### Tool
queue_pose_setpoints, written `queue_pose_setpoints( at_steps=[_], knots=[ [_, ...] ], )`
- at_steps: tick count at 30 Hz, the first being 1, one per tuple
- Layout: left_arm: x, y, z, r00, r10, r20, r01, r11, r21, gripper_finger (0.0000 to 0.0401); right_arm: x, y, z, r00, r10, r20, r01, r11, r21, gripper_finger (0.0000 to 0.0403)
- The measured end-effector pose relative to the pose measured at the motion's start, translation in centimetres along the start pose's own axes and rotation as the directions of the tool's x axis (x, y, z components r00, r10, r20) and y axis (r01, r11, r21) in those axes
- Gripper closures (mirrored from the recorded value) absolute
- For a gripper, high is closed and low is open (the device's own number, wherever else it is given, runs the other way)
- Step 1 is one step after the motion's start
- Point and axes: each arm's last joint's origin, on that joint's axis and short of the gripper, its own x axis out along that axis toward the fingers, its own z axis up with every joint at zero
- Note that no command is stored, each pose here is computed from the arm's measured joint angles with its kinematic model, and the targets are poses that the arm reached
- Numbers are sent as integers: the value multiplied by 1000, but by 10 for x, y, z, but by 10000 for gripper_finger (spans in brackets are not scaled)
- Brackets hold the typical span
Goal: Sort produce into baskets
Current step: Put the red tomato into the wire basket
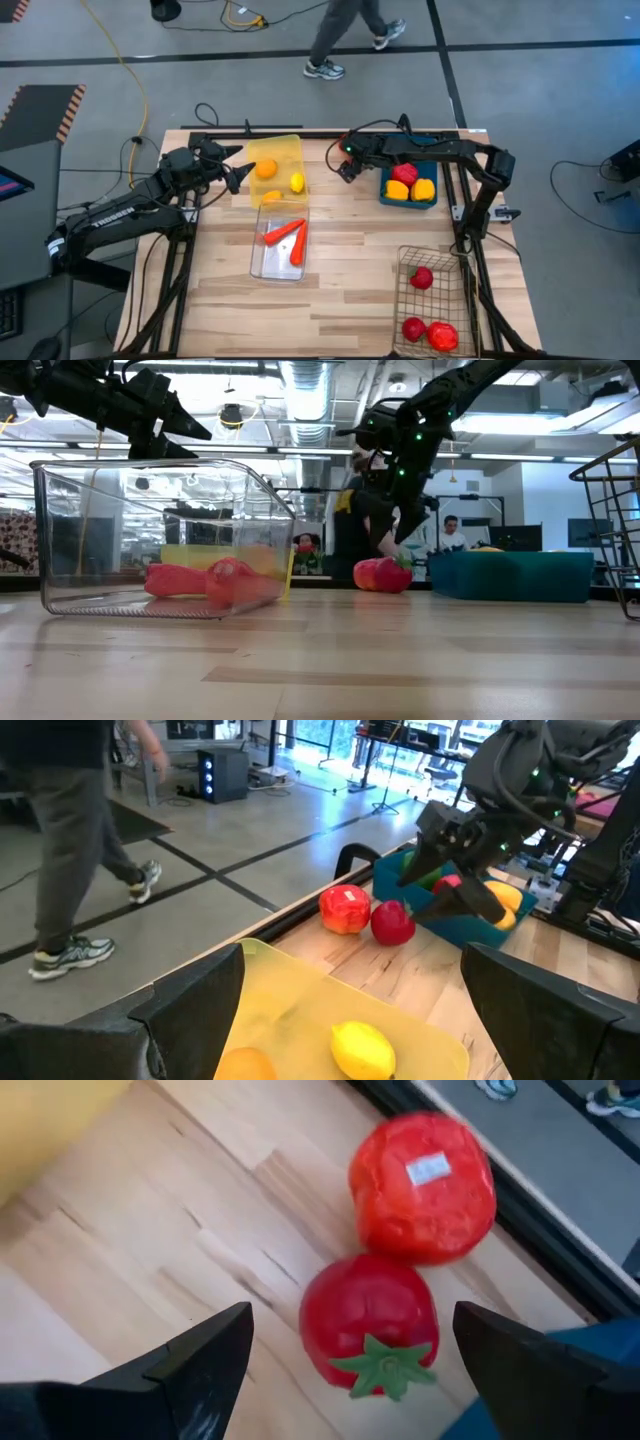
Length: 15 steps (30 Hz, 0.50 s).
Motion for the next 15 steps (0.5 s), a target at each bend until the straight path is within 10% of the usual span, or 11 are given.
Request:
queue_pose_setpoints(
  at_steps=[15],
  knots=[
    [0,0,0,1000,0,0,0,1000,0,42,14,-6,-7,995,-35,-94,34,999,-16,30]
  ],
)
